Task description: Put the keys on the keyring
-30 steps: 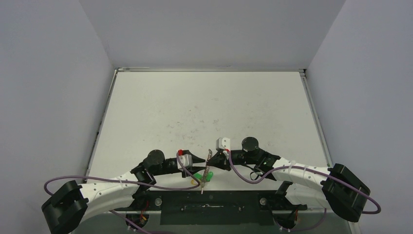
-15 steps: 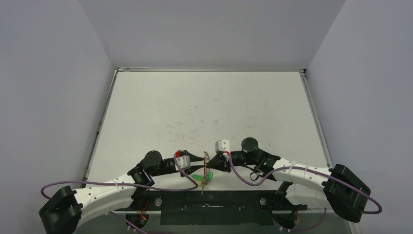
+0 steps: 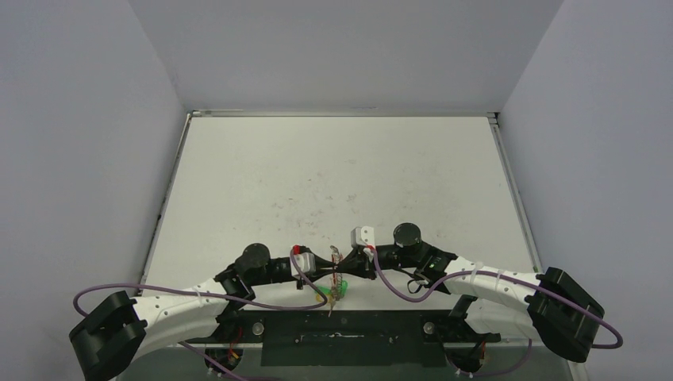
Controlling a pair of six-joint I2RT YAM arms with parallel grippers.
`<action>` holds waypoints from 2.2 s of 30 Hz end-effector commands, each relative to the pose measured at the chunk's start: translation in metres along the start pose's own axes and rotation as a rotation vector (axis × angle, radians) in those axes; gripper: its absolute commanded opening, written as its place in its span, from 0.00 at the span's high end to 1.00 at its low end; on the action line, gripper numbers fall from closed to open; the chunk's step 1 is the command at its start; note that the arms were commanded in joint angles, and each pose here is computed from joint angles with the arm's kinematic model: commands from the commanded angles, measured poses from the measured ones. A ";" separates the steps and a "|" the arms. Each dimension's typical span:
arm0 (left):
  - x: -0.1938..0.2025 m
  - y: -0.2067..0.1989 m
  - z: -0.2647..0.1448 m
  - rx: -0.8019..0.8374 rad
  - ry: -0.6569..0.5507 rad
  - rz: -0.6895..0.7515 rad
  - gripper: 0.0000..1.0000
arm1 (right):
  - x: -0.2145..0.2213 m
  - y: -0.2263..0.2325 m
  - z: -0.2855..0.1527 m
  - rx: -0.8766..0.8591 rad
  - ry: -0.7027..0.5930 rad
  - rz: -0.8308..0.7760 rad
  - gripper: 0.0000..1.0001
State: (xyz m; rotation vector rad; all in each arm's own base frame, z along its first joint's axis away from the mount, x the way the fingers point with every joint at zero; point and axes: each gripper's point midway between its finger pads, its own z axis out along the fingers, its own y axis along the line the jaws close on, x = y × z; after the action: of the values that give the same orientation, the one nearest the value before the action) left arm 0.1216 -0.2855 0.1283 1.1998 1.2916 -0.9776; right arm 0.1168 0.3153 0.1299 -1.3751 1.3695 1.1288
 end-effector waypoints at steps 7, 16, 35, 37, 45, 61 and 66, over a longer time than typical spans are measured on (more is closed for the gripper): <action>-0.039 0.002 0.005 0.006 -0.127 0.041 0.87 | -0.037 -0.002 0.005 -0.019 -0.096 -0.096 1.00; -0.041 0.003 0.001 -0.013 -0.133 0.031 1.00 | -0.034 -0.003 0.005 -0.015 -0.082 -0.092 1.00; -0.034 0.006 0.004 -0.026 -0.100 0.007 1.00 | -0.037 -0.002 0.005 -0.014 -0.089 -0.087 1.00; -0.032 0.007 0.004 -0.029 -0.088 0.000 1.00 | -0.036 -0.004 0.005 -0.007 -0.080 -0.086 1.00; -0.030 0.011 0.000 -0.057 -0.029 -0.024 1.00 | -0.023 -0.012 0.001 0.040 0.009 -0.073 0.83; -0.023 0.014 -0.001 -0.064 0.047 -0.025 1.00 | -0.020 -0.019 -0.005 0.086 0.041 -0.114 0.69; -0.016 0.034 -0.007 -0.212 0.077 -0.112 0.84 | -0.018 -0.036 -0.012 0.203 0.042 -0.100 0.64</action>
State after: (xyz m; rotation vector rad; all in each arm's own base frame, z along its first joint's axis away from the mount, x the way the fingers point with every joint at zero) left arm 0.1322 -0.2764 0.1276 1.1551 1.4530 -0.9117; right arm 0.1344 0.3061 0.1239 -1.4109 1.4366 0.9564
